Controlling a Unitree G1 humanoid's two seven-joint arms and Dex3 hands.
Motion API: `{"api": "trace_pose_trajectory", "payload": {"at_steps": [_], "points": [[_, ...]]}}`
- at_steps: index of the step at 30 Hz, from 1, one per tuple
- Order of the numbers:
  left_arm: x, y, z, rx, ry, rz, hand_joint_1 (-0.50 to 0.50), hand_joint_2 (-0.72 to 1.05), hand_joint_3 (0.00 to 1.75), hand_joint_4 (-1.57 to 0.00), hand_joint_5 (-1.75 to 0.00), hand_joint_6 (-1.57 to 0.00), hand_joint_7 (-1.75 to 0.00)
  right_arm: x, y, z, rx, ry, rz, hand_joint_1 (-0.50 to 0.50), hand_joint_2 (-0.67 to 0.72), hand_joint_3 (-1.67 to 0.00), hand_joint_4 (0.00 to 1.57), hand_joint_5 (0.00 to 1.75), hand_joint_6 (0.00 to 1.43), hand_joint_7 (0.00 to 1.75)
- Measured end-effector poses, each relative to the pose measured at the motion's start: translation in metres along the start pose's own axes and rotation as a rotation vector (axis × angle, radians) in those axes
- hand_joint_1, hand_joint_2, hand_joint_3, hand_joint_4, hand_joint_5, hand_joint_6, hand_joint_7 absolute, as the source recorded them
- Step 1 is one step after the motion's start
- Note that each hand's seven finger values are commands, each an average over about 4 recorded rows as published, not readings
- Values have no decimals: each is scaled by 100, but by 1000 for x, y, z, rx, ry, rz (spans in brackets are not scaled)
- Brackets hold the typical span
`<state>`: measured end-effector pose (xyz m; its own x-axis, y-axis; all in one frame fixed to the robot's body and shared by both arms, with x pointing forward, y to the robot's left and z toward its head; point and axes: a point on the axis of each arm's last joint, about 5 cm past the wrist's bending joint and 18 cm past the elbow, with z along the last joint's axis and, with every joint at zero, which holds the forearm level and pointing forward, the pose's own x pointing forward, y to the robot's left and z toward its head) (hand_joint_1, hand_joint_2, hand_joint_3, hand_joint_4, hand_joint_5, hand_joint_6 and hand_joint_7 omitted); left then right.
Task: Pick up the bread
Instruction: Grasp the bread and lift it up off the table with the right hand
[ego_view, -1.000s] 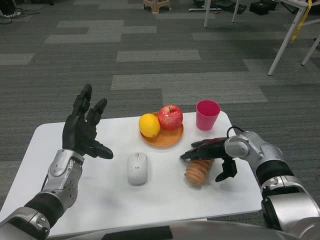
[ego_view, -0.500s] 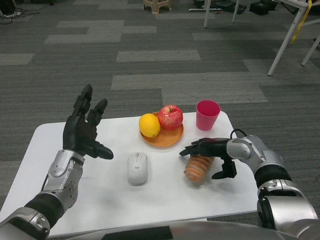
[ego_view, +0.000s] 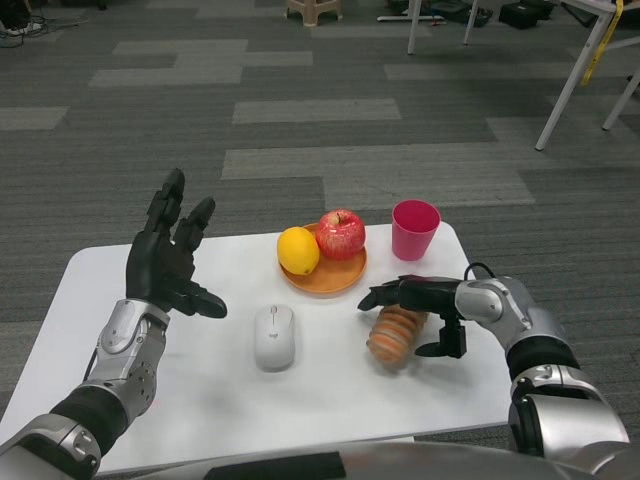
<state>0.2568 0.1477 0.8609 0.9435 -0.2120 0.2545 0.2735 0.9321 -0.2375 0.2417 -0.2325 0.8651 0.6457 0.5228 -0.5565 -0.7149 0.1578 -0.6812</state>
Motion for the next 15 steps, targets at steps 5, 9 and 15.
{"api": "trace_pose_trajectory", "payload": {"at_steps": [5, 9, 15], "points": [[0, 0, 0, 0, 1, -1, 50, -37, 9, 0, -41, 0, 0, -1, 1, -1, 17, -4, -14, -22, -11, -157, 0, 68, 14, 112], [0, 0, 0, 0, 2, -3, 50, -37, 9, 0, -41, 0, 0, -1, 0, 0, 15, -13, -14, -20, -16, -151, 0, 70, 31, 147], [0, 0, 0, 1, 3, -4, 50, -37, 9, 0, -41, 0, 0, -1, -5, 3, -78, -12, 46, -17, -16, -151, 0, 85, 37, 154]]}}
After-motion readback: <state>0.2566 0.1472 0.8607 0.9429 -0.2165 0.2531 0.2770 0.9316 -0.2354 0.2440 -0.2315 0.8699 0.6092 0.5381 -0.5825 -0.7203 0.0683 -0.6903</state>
